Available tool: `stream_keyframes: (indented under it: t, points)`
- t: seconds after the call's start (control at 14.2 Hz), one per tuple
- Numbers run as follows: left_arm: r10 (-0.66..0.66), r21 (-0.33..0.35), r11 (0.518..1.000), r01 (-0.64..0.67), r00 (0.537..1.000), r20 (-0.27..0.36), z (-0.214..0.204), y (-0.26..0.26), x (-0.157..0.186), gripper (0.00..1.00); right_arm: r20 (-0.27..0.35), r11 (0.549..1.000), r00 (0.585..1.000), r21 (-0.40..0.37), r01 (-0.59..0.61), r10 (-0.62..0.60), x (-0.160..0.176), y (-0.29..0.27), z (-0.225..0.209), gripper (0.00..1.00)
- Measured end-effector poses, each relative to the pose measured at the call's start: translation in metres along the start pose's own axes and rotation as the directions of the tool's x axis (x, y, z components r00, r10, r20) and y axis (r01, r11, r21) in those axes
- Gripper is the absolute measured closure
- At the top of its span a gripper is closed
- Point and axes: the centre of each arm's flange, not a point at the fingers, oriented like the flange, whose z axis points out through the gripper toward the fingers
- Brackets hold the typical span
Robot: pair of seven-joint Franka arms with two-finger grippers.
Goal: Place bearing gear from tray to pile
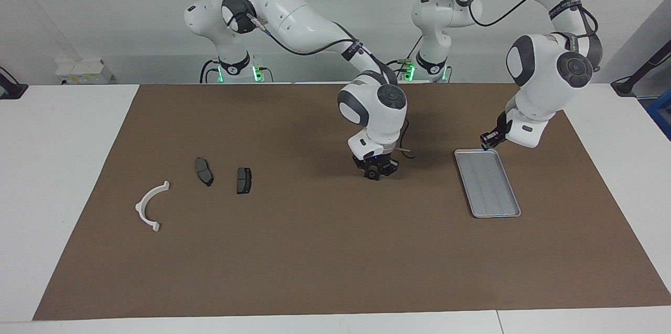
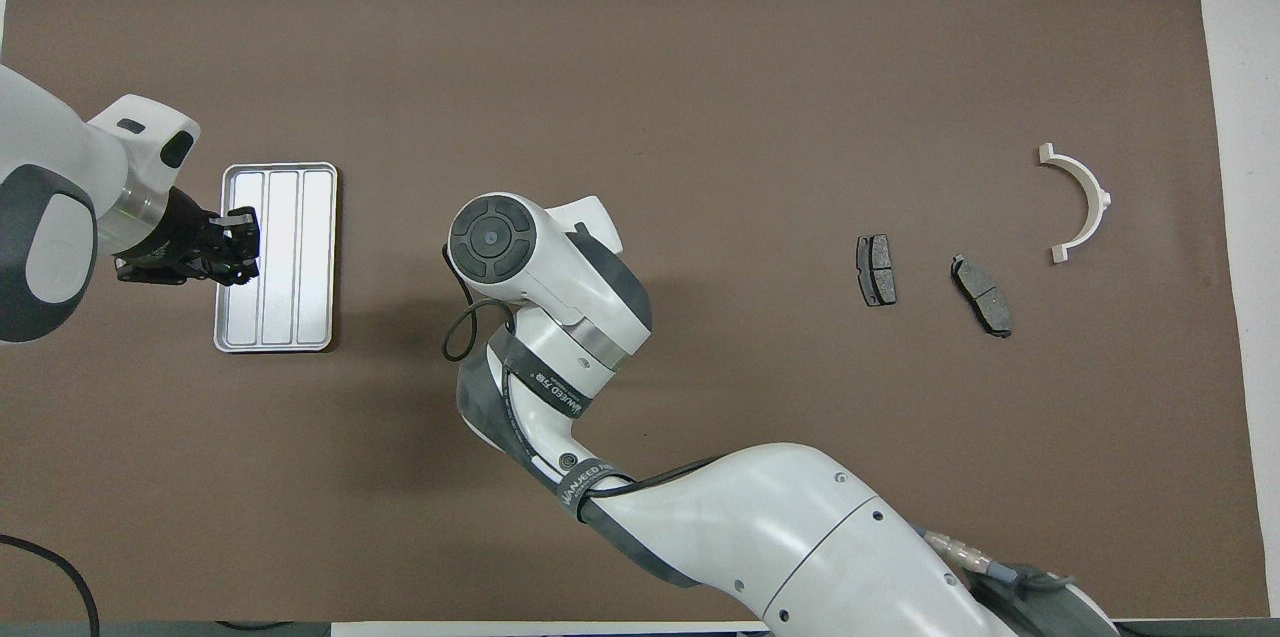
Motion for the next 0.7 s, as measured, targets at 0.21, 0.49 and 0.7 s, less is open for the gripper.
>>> stream_keyframes:
  t: [0.21, 0.49, 0.7]
  points:
    - [-0.005, -0.001, 1.000, 0.005, 1.000, -0.005, -0.006, 0.007, -0.002, 0.76, 0.034, 0.996, 0.999, -0.085, -0.028, 0.031, 0.028, 0.027, -0.013, 0.65]
    - [-0.065, -0.032, 0.997, 0.064, 0.998, -0.013, -0.016, 0.034, -0.010, 0.76, 0.111, 0.992, 0.992, -0.099, 0.078, -0.067, 0.111, 0.113, -0.136, 0.65]
    - [-0.142, -0.063, 0.988, 0.140, 0.989, -0.038, -0.025, 0.109, -0.042, 0.76, 0.158, 0.962, 0.954, -0.064, 0.266, -0.253, 0.172, 0.223, -0.220, 0.65]
